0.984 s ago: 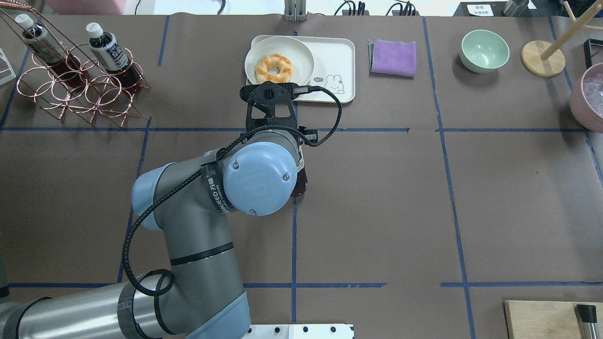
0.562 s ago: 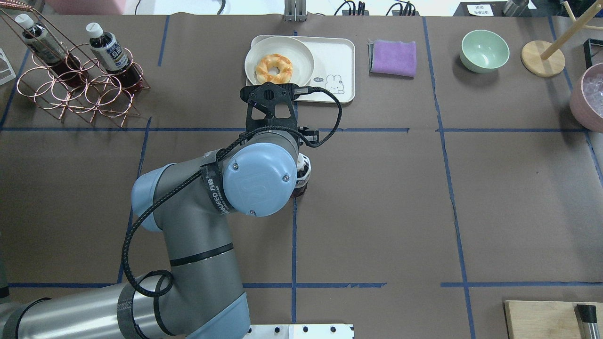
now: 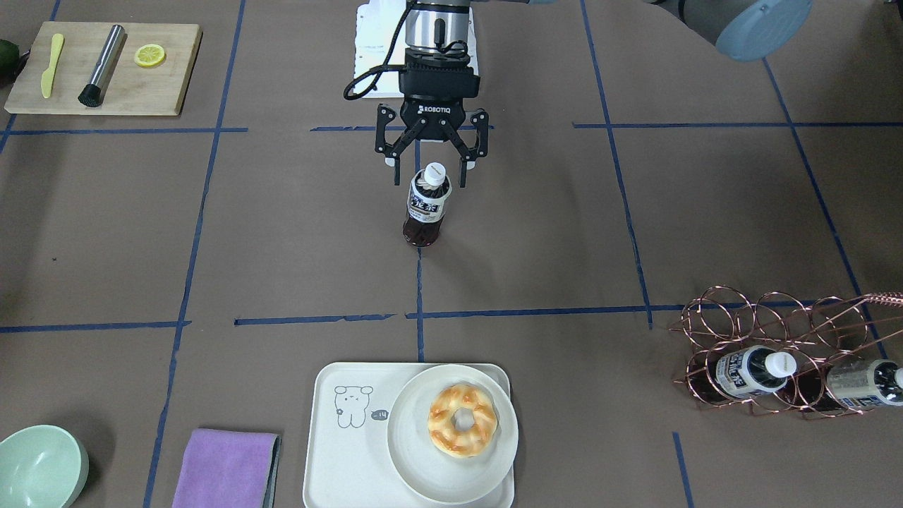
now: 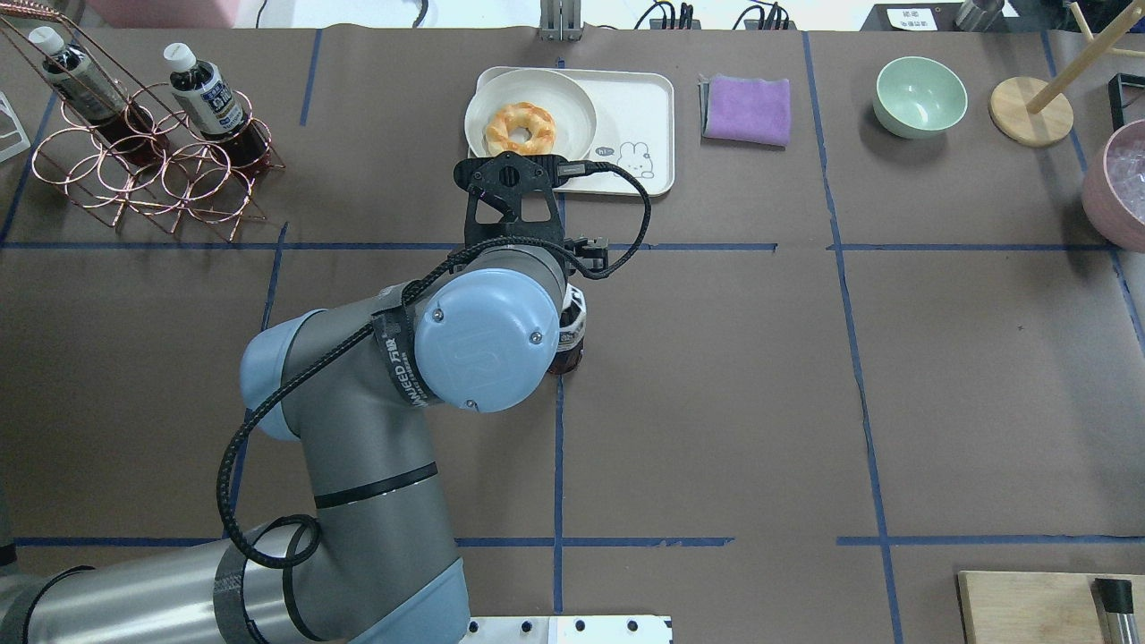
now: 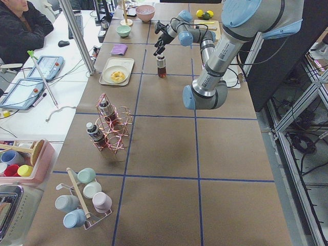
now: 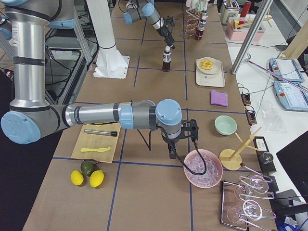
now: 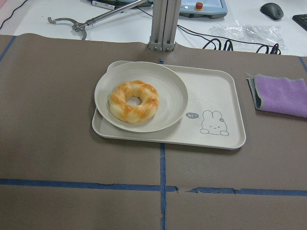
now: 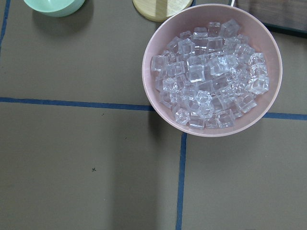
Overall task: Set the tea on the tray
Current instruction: 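Lower the tea bottle onto the table nearer the robot than the tray, release, then retract the left arm while the right gripper reaches toward the tea bottle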
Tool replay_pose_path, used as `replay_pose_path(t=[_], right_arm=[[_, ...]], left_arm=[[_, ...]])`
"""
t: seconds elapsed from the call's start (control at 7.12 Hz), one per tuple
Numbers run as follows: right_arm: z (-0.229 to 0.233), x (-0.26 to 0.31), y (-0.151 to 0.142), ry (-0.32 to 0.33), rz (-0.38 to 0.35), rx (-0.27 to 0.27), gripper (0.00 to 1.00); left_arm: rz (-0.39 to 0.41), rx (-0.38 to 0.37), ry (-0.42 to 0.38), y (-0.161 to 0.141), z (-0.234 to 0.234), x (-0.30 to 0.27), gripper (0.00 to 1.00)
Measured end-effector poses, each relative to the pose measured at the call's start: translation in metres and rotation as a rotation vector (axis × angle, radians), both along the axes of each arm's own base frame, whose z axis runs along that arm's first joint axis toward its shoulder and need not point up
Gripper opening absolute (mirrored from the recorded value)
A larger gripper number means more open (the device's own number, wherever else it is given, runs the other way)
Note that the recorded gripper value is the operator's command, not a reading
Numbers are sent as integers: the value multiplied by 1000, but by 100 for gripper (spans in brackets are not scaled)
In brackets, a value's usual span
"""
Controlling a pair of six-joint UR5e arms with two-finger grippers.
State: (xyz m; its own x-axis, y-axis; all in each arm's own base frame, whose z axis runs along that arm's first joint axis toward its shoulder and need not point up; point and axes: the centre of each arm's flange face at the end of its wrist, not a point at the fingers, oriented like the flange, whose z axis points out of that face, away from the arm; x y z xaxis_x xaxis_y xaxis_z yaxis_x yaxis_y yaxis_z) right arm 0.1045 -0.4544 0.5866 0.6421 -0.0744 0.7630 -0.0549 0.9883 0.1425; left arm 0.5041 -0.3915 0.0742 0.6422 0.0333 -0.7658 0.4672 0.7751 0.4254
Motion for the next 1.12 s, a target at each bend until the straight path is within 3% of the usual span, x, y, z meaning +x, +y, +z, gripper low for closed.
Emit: replay_pose_path(t=[0.28, 0.56, 0.84, 1.12], right_arm=[[-9, -3, -3, -23, -4, 18, 100], [-51, -25, -17, -27, 18, 14, 100], [-135, -88, -34, -1, 58, 2, 100], [-228, -170, -54, -19, 101, -1, 100]], left_arm=[[19, 38, -33, 4, 14, -26, 100], [51, 76, -81, 1, 43, -78, 100], [145, 14, -112, -4, 97, -150, 100], [192, -43, -174, 9, 154, -208, 100]])
